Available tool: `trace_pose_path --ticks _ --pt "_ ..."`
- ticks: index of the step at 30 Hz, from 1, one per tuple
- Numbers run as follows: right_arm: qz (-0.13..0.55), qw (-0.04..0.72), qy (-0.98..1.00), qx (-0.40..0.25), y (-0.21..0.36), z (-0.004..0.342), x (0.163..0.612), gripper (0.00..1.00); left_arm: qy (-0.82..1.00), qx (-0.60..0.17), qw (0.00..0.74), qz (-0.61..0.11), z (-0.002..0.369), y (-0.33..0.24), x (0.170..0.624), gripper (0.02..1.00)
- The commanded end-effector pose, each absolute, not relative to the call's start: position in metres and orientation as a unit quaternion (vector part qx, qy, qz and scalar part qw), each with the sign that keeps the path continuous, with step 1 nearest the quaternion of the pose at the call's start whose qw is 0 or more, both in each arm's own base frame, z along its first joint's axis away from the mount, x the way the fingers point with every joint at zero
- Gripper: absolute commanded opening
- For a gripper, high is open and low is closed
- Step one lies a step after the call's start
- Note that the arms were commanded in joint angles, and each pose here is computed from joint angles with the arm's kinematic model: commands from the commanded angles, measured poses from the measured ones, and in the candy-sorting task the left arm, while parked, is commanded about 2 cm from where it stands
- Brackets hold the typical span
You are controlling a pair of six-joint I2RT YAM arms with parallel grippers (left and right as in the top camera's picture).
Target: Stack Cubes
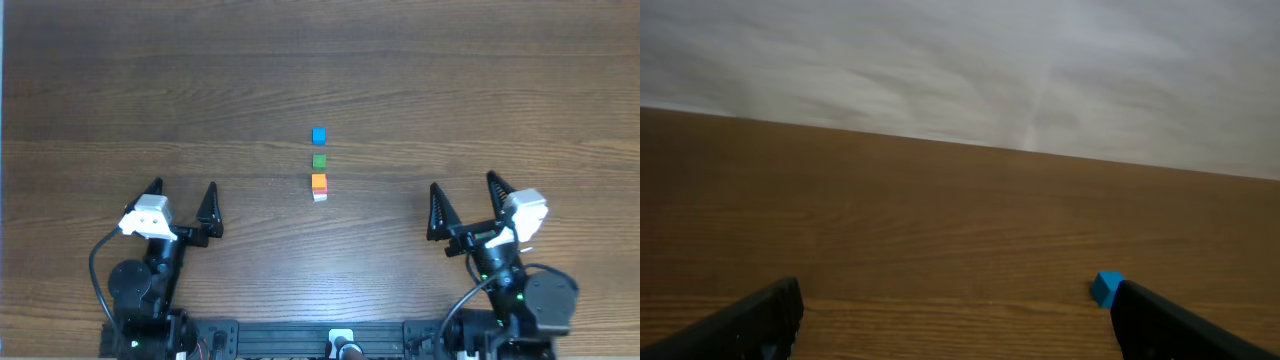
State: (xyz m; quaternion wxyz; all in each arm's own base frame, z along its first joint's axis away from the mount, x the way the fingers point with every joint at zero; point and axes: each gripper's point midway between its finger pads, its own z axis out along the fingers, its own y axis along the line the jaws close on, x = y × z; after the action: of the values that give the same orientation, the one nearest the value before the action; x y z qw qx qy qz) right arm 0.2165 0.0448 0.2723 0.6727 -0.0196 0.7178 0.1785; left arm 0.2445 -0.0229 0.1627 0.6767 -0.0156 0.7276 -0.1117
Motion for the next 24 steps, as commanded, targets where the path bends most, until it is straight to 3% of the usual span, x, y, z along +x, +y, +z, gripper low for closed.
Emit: trace_pose_path --ticks 1,6,12,24 --pt "0.167 0.642 0.745 -0.07 0.054 0.299 0.223 0.991 0.728 -0.007 0.677 -0.11 0.161 -0.025 0.244 1.0" --pt "0.178 0.557 0.809 -0.063 0.057 0.305 0.247 0.991 0.728 -0.007 0.677 -0.11 0.161 -0.025 0.244 1.0" --pt "0.167 0.45 0.869 -0.122 0.091 0.285 0.283 0.991 0.728 -0.007 0.677 -0.11 0.161 -0.025 0.244 1.0" --pt "0.137 0.287 0.941 -0.115 0.205 0.197 0.336 0.991 0.728 -0.007 0.677 -0.11 0.161 -0.025 0.244 1.0"
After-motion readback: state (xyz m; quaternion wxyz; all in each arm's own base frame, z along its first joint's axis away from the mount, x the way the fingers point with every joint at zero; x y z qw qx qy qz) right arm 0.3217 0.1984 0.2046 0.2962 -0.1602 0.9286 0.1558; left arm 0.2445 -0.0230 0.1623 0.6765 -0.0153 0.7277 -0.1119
